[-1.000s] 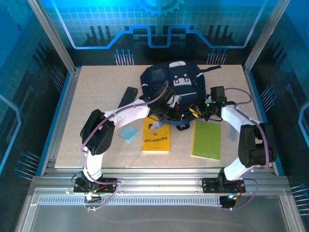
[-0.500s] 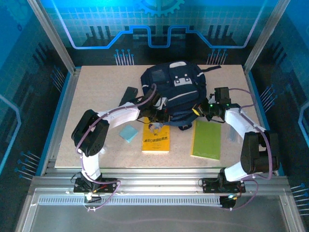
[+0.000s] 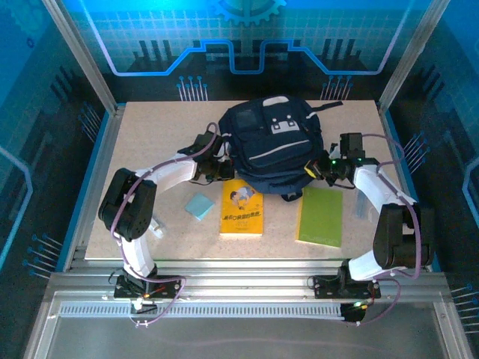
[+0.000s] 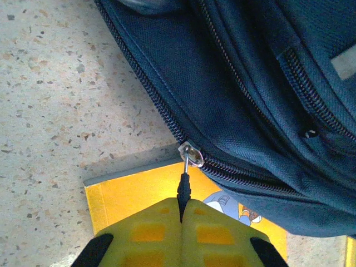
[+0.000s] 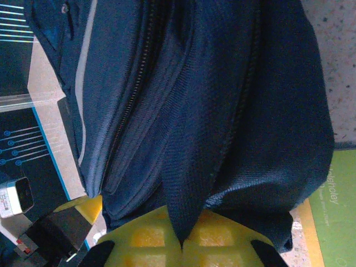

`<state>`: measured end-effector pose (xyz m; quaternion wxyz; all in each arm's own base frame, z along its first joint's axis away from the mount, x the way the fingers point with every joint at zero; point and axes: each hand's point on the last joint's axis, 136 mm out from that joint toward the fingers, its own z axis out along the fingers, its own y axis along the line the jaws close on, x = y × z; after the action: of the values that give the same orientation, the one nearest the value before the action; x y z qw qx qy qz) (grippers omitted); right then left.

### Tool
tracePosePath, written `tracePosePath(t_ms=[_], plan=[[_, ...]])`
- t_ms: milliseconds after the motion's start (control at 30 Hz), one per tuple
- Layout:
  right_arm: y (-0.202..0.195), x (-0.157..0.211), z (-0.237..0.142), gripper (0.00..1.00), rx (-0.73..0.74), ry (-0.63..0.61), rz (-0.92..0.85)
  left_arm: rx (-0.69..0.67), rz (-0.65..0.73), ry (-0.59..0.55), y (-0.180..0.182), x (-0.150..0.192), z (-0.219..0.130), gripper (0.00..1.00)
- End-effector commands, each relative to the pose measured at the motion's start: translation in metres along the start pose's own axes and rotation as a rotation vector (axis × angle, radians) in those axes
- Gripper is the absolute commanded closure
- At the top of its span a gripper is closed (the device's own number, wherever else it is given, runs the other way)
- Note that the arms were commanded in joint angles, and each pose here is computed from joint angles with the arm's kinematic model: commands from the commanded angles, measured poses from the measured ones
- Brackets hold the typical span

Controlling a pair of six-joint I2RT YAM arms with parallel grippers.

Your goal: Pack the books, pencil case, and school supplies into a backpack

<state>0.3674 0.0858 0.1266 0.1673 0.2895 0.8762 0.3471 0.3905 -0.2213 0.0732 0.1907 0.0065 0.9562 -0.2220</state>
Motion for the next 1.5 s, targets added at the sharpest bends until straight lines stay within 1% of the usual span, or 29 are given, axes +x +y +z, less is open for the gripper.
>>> tracePosePath(t_ms=[0,133,267,367,433,600,700,800,833,867,900,933,967,1000,1033,1167,1233,1367,1467], plan=[[0.017,-0.029,-0.020,1.00,-0.039,-0.075,-0.072,-0.143,0.034,-0.053,0.029,-0.012,-0.017,1.00],[0.027,-0.028,-0.024,1.00,-0.075,-0.051,-0.119,-0.191,0.007,-0.211,0.049,-0.050,-0.014,1.00],[0.024,-0.020,-0.026,1.00,-0.067,-0.033,-0.147,-0.325,-0.026,-0.359,0.078,-0.086,-0.014,1.00],[0.021,-0.015,-0.026,1.00,-0.061,-0.009,-0.166,-0.357,-0.023,-0.456,0.089,-0.114,-0.016,1.00],[0.019,-0.012,-0.027,1.00,-0.053,-0.002,-0.175,-0.339,-0.025,-0.465,0.094,-0.129,-0.011,1.00],[0.019,-0.011,-0.030,1.00,-0.048,-0.005,-0.186,-0.349,-0.050,-0.415,0.108,-0.156,0.002,1.00],[0.027,-0.009,-0.027,1.00,-0.070,0.005,-0.193,-0.365,-0.087,-0.429,0.116,-0.166,-0.001,1.00],[0.037,-0.001,-0.021,1.00,-0.083,0.025,-0.231,-0.344,-0.116,-0.432,0.111,-0.169,-0.008,1.00],[0.040,0.003,-0.019,1.00,-0.083,0.037,-0.242,-0.320,-0.127,-0.429,0.106,-0.168,-0.011,0.89],[0.043,0.006,-0.017,0.92,-0.085,0.050,-0.253,-0.299,-0.141,-0.421,0.102,-0.165,-0.013,0.75],[0.045,0.009,-0.015,0.81,-0.081,0.060,-0.258,-0.281,-0.156,-0.418,0.099,-0.162,-0.016,0.65],[0.046,0.012,-0.015,0.55,-0.081,0.067,-0.259,-0.254,-0.171,-0.412,0.094,-0.158,-0.020,0.56],[0.047,0.017,-0.015,0.36,-0.081,0.074,-0.260,-0.231,-0.185,-0.406,0.090,-0.153,-0.025,0.49],[0.049,0.021,-0.017,0.28,-0.083,0.077,-0.261,-0.218,-0.197,-0.397,0.087,-0.148,-0.029,0.42],[0.051,0.026,-0.020,0.24,-0.082,0.077,-0.268,-0.202,-0.216,-0.388,0.084,-0.141,-0.035,0.39],[0.053,0.051,-0.030,0.22,-0.043,0.086,-0.330,-0.137,-0.255,-0.361,0.074,-0.108,-0.058,0.36],[0.052,0.070,-0.029,0.22,-0.018,0.123,-0.368,-0.098,-0.277,-0.343,0.068,-0.089,-0.068,0.36],[0.048,0.111,-0.014,0.24,0.026,0.208,-0.410,0.010,-0.331,-0.253,0.053,-0.037,-0.076,0.33],[0.045,0.136,0.002,0.28,0.029,0.240,-0.432,0.039,-0.346,-0.197,0.043,0.003,-0.078,0.33]])
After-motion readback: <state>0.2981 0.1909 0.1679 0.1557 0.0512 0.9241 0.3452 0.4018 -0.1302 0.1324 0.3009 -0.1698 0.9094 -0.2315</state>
